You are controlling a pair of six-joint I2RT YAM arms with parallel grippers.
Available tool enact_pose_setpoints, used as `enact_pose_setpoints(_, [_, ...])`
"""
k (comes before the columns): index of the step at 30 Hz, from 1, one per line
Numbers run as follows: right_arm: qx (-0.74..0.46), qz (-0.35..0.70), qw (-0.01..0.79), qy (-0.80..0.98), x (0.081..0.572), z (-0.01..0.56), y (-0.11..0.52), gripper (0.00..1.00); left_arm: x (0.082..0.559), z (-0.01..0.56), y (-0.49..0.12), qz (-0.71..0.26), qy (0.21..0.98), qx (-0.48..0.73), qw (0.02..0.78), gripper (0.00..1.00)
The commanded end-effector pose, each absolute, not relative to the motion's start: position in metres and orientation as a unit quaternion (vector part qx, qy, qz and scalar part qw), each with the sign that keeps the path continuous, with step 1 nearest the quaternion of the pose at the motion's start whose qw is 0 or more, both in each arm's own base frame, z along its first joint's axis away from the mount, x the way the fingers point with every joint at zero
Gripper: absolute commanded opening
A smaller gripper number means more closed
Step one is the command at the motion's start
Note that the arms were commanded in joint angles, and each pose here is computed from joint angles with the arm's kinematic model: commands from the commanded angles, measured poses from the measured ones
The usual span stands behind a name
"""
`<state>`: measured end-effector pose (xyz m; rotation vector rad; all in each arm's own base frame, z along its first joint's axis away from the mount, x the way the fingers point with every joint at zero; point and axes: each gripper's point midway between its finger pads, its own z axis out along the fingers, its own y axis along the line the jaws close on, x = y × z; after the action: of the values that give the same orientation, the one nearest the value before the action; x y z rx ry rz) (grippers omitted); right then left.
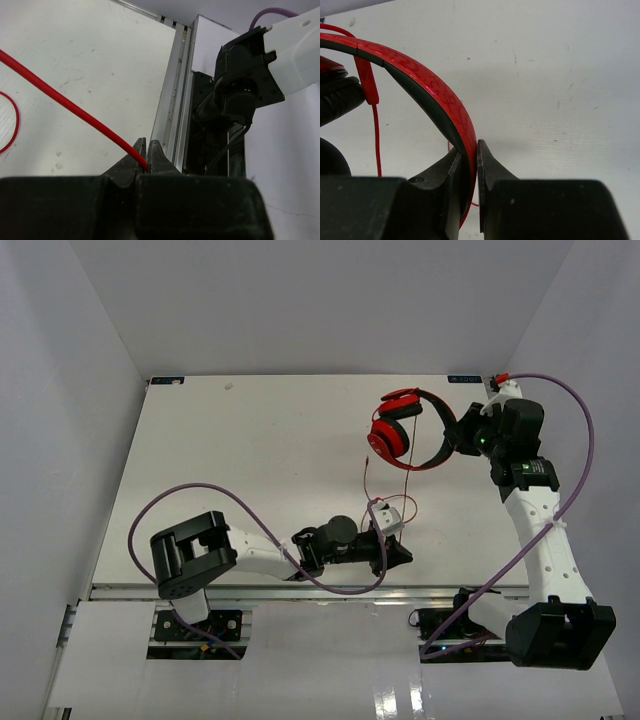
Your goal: Wrap the headphones
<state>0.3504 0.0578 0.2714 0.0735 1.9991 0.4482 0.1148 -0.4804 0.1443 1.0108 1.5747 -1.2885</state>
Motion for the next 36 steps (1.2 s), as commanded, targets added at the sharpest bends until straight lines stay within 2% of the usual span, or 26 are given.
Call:
enact_pose_setpoints(1, [0.004,0.127,0.615,0.778,0.361,0.310,0.047,0.08,0.106,0.171,-0.466,-0.487,0.642,0.434,0.403,0.00])
enact_pose_setpoints(6, [-0.016,0.064,0.627,0.776,0.361,0.291,0.033,0.08,0.115,0.183,-0.442,-0.418,0.672,0.458,0.404,0.00])
enact_pose_setpoints(10, [-0.035,0.012,0.634,0.772,0.358,0.279,0.025,0.07,0.132,0.213,-0.428,-0.369,0.675,0.469,0.434,0.01])
enact_pose_setpoints(15, [-0.061,-0.034,0.647,0.759,0.353,0.274,0.025,0.08,0.154,0.246,-0.426,-0.340,0.673,0.482,0.445,0.01])
enact_pose_setpoints(21, [-0.122,-0.063,0.651,0.746,0.345,0.270,0.040,0.08,0.190,0.256,-0.419,-0.269,0.678,0.506,0.460,0.01])
enact_pose_setpoints(27, [-0.199,-0.073,0.642,0.737,0.336,0.260,0.053,0.08,0.234,0.270,-0.402,-0.148,0.678,0.513,0.506,0.02])
enact_pose_setpoints(34, [-0.187,-0.033,0.627,0.756,0.337,0.248,0.068,0.08,0.271,0.282,-0.400,-0.051,0.678,0.483,0.552,0.04])
enact_pose_setpoints(36, [-0.178,-0.016,0.623,0.761,0.338,0.247,0.072,0.08,0.280,0.286,-0.397,-0.025,0.671,0.465,0.577,0.08])
